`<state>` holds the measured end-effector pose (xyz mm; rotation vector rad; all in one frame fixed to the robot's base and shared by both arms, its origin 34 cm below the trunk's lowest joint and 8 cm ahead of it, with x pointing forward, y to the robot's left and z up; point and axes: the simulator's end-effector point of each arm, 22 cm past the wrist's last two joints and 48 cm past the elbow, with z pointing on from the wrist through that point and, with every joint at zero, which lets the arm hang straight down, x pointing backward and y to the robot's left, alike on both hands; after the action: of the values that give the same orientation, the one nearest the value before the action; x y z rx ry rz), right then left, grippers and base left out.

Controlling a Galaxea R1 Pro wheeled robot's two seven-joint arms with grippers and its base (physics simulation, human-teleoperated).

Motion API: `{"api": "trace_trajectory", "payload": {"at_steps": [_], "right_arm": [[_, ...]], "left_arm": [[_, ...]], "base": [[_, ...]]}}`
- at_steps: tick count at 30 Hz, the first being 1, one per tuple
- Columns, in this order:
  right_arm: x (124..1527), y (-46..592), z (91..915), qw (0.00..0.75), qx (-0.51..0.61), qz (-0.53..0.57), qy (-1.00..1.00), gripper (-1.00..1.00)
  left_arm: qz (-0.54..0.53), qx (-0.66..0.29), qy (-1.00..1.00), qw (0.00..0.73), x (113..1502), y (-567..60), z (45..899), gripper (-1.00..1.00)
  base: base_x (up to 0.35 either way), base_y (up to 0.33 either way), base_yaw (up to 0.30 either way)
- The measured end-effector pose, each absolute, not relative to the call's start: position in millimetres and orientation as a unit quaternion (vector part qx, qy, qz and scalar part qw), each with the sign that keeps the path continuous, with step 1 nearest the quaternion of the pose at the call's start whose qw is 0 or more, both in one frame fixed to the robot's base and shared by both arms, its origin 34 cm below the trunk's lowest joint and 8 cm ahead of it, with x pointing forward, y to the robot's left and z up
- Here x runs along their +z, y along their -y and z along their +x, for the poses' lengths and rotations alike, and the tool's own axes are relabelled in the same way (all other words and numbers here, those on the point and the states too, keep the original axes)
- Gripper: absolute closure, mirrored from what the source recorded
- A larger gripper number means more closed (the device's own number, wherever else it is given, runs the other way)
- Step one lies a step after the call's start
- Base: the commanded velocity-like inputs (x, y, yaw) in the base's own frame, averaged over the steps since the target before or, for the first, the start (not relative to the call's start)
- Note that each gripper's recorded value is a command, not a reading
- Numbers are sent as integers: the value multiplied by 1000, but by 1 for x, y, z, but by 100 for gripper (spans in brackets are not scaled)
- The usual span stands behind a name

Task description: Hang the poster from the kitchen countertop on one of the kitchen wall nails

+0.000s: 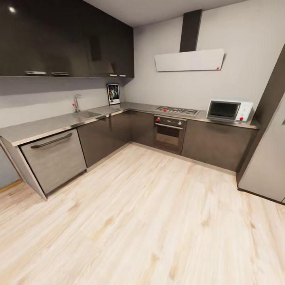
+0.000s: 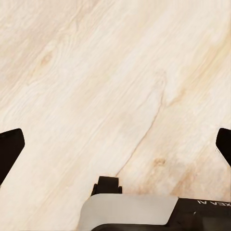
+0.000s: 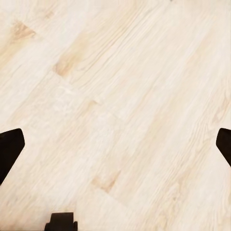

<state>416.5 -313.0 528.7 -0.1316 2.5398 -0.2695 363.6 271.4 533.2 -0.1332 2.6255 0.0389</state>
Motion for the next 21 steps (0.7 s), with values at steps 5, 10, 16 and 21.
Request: {"api": "trace_trajectory", "payload": {"at_steps": [5, 10, 16, 21], "right_arm": [[525, 312, 410, 280, -100, -50, -953, -100], [524, 312, 407, 277, -100, -50, -954, -100], [524, 312, 407, 277, -100, -50, -954, -100], [524, 312, 407, 277, -100, -50, -954, -100]], "left_arm": [[-49, 14, -966, 253, 533, -271, 364, -100], [-49, 14, -966, 253, 533, -271, 364, -100], [-49, 14, -966, 253, 533, -271, 364, -100], [-49, 14, -966, 253, 533, -271, 364, -100]], "base": [[339, 0, 0], [339, 0, 0], [339, 0, 0], [339, 0, 0]]}}
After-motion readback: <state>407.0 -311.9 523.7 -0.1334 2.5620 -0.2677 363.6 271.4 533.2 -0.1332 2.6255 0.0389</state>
